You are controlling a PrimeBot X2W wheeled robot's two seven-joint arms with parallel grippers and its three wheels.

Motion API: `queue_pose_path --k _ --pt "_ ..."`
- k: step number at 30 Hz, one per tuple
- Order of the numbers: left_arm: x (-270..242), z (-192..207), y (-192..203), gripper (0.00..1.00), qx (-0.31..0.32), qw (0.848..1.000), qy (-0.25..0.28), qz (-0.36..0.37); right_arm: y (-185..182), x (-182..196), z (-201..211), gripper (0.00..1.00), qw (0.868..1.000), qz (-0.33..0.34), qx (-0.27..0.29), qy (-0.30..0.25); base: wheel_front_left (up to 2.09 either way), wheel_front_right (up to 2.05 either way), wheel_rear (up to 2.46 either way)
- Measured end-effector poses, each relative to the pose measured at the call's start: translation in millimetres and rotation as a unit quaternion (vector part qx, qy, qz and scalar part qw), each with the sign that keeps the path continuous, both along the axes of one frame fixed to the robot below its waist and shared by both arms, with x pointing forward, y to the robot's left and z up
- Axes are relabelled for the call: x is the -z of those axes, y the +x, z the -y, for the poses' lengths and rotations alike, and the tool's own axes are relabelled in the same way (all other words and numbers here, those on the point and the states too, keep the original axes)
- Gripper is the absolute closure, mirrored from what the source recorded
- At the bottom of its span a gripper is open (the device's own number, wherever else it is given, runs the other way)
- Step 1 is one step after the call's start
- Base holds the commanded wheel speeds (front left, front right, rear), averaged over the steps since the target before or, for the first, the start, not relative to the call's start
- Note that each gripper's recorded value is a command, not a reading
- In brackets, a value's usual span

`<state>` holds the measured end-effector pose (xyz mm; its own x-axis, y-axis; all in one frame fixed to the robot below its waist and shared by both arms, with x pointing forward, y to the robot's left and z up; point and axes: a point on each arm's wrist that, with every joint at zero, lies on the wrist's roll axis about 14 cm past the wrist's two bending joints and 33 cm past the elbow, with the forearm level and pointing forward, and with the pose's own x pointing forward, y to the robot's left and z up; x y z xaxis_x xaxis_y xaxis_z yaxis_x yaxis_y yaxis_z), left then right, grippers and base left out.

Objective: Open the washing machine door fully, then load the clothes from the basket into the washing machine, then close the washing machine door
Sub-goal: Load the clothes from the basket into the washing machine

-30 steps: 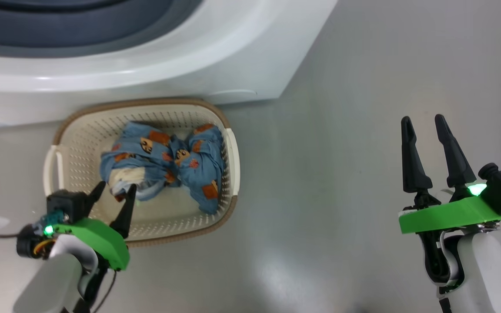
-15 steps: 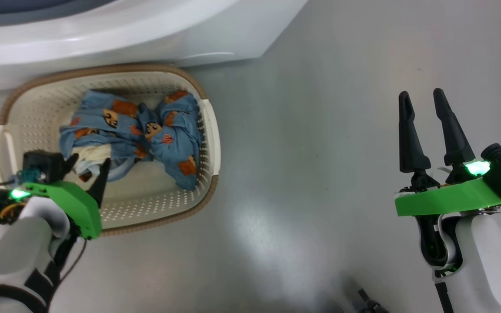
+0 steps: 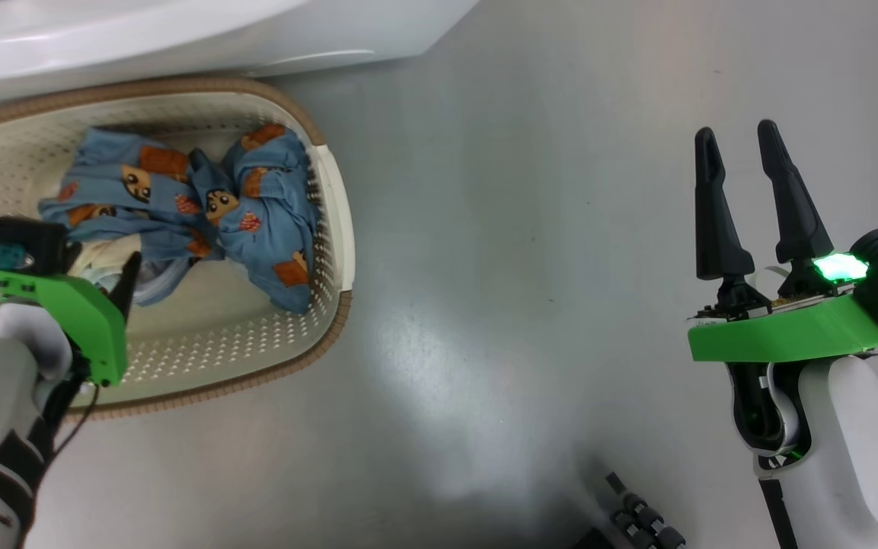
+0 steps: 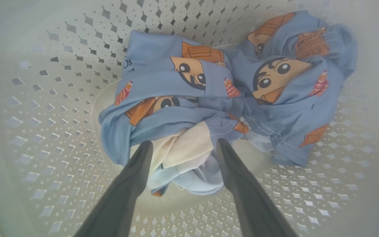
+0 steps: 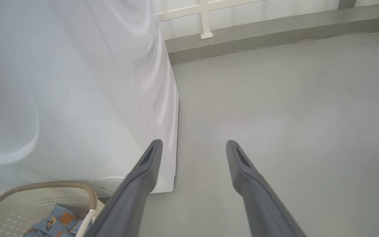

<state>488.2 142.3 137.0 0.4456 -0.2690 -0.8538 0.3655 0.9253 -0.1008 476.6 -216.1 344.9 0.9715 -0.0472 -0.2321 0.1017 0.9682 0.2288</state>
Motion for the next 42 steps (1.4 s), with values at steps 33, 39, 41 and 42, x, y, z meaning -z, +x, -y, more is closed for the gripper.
queue_pose_path --k 33,39,41,42 --pt "37 15 12 1.00 0.034 0.998 0.022 -0.044 1 7 -4 0.00 1.000 -0.004 -0.012 -0.006 0.00 0.00 0.00" --pt "28 21 17 1.00 0.018 0.999 0.004 -0.036 3 0 -4 0.00 1.000 0.005 -0.012 -0.005 0.00 0.00 0.00" --pt "22 21 20 1.00 0.009 1.000 -0.003 -0.027 4 -4 -5 0.00 1.000 0.010 -0.013 -0.003 0.00 0.00 0.00" --pt "18 20 22 1.00 0.003 1.000 -0.006 -0.020 5 -5 -6 0.00 1.000 0.012 -0.013 -0.002 0.00 0.00 0.00"
